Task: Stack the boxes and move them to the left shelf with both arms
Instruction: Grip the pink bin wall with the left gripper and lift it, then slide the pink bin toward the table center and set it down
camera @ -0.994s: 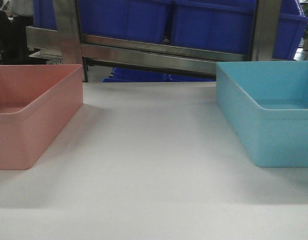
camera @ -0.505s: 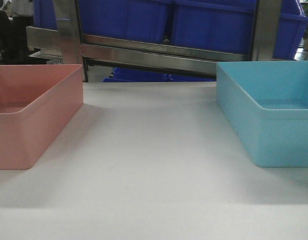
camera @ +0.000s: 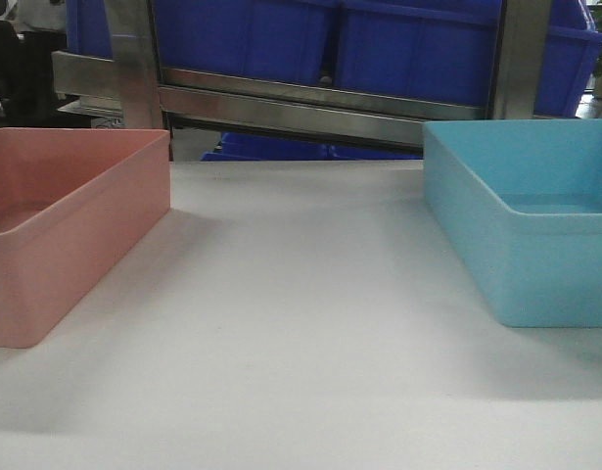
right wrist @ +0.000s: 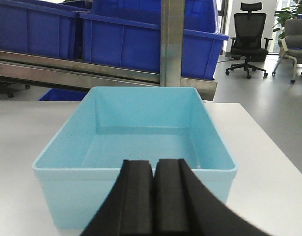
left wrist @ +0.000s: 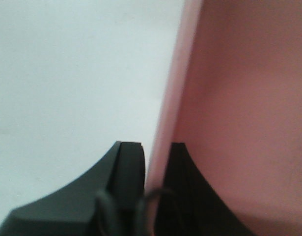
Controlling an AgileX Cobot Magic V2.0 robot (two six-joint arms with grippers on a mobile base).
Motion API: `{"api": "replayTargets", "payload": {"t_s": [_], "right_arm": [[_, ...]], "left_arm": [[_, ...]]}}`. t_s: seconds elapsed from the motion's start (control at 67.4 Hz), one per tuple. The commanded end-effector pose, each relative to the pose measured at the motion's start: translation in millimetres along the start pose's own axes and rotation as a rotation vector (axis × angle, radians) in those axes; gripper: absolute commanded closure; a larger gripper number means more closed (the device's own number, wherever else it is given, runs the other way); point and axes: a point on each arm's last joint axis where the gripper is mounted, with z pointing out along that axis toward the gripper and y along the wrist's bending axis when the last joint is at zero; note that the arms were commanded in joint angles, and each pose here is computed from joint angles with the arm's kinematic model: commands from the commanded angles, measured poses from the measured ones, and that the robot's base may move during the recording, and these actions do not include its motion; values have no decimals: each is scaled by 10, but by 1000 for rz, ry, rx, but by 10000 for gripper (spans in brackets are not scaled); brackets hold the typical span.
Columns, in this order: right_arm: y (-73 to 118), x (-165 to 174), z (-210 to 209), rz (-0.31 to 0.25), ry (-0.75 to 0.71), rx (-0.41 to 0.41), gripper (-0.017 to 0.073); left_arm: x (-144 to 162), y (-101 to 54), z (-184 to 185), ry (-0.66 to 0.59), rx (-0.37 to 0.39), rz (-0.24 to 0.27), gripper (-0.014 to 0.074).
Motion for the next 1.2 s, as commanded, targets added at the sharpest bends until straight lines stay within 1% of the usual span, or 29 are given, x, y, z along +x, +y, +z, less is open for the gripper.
{"api": "replayTargets", "payload": {"t_s": [0.0,0.059,0.119,0.193,0.237,0.327,0.356,0.43,0.519,0.534,0.594,0.653,0.668,0.742,0.787,0.831,0.846,0.92,0.98,1.054,1.069,1.128,1.187], "right_arm": [[6,-92,-9,-13,-94,-6,511],[6,-92,-9,-13,-94,-6,511],[6,-92,-9,-13,-94,-6,511],[6,-92,-9,-13,-94,-6,511],[6,-92,-9,-13,-94,-6,511],[6,-92,-9,-13,-94,-6,511],[6,-92,-9,-13,-94,-6,511],[6,-92,-9,-13,-94,-6,511],[6,-92,-9,-13,-94,-6,511],[6,-92,-9,-13,-94,-6,511],[6,-92,-9,-13,-94,-6,511],[6,-92,-9,-13,-94,-6,511],[6,-92,-9,-13,-94,-6,511],[6,-92,-9,-13,-94,-6,511],[6,-92,-9,-13,-94,-6,511],[6,-92,-9,-13,-94,-6,511],[6,-92,-9,-13,-94,-6,511],[6,-92,-9,-13,-94,-6,511],[6,-92,-9,-13,-94,-6,511],[6,-92,-9,-13,-94,-6,511],[6,-92,-9,-13,-94,-6,511],[6,-92,-9,-13,-94,-6,511],[6,-92,-9,-13,-94,-6,511]], "left_arm": [[-175,-52,-469,-122,21,-29,605],[-198,-81,-590,-133,43,-47,605],[-197,-113,-731,-145,51,-104,604],[-182,-178,-911,-158,60,-139,604],[-166,-249,-1033,-161,76,-168,604],[-127,-387,-1226,-154,109,-256,604],[-120,-439,-1263,-152,116,-261,604],[-109,-583,-1318,-143,144,-259,604],[-92,-851,-1329,-118,182,-233,604],[-87,-871,-1322,-113,184,-239,604],[-70,-1052,-1291,-94,196,-239,604],[-48,-1206,-1238,-86,210,-261,604],[-39,-1266,-1222,-83,216,-260,604],[18,-1460,-1127,-68,230,-278,604],[66,-1592,-1067,-57,241,-275,604],[106,-1695,-1014,-54,242,-278,604],[122,-1730,-997,-50,243,-287,604],[196,-1883,-919,-47,229,-282,604],[265,-2019,-860,-51,219,-245,604],[339,-2180,-808,-62,227,-200,604],[347,-2192,-796,-66,225,-194,604],[408,-2320,-765,-78,229,-150,604],[456,-2419,-734,-94,241,-126,604]]}}
